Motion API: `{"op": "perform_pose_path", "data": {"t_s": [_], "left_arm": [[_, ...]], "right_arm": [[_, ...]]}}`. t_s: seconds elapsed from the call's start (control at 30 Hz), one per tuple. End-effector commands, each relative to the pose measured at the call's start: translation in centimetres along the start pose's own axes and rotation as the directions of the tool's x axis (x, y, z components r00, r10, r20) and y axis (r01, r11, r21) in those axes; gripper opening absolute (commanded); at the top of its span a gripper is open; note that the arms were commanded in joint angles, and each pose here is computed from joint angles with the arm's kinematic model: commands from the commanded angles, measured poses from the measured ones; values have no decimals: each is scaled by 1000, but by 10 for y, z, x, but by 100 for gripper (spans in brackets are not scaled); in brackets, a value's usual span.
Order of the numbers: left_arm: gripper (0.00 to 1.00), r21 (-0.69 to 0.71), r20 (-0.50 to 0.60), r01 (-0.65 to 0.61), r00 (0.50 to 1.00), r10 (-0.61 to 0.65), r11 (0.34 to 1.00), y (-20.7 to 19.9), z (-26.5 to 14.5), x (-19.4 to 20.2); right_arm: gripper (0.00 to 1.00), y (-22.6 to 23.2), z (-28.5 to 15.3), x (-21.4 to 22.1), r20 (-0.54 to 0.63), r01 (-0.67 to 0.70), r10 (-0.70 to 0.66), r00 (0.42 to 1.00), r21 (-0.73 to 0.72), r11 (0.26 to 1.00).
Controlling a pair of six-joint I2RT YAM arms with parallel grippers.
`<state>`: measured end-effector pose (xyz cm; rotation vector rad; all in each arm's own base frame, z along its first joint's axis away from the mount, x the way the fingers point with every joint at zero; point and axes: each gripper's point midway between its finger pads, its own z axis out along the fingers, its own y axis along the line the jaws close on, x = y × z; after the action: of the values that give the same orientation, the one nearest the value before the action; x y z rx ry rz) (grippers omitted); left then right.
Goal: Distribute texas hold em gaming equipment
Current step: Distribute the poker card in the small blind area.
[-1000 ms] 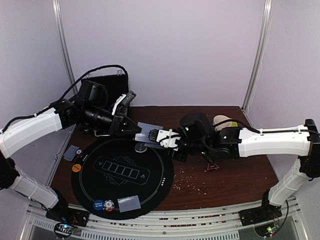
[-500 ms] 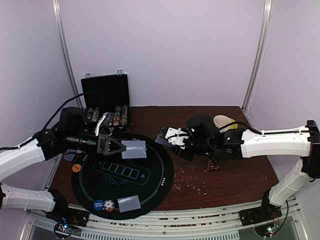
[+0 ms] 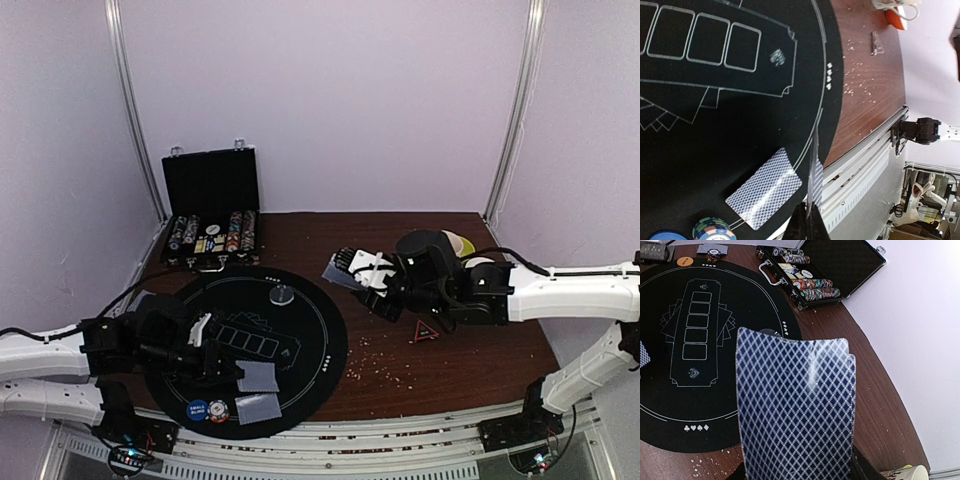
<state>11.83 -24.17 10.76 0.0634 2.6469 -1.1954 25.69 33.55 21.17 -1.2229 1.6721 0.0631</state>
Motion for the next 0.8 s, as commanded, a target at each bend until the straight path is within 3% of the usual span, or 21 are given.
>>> {"op": "perform_pose_path", "data": {"t_s": [0.0,0.2,0.77], "left_arm": [[0,20,14,62,998,-62,998,-3,13,-1],[0,42,-14,155,988,-155,987,9,21,13],[0,-6,-33,203,979,-203,979,18,25,24]], "right_arm": [[47,-5,-9,-4,17,-21,21,1000,30,999],[47,-4,-14,-6,23,-12,11,1000,33,999],[47,2,-22,1,28,2,-2,1000,23,1000]]}}
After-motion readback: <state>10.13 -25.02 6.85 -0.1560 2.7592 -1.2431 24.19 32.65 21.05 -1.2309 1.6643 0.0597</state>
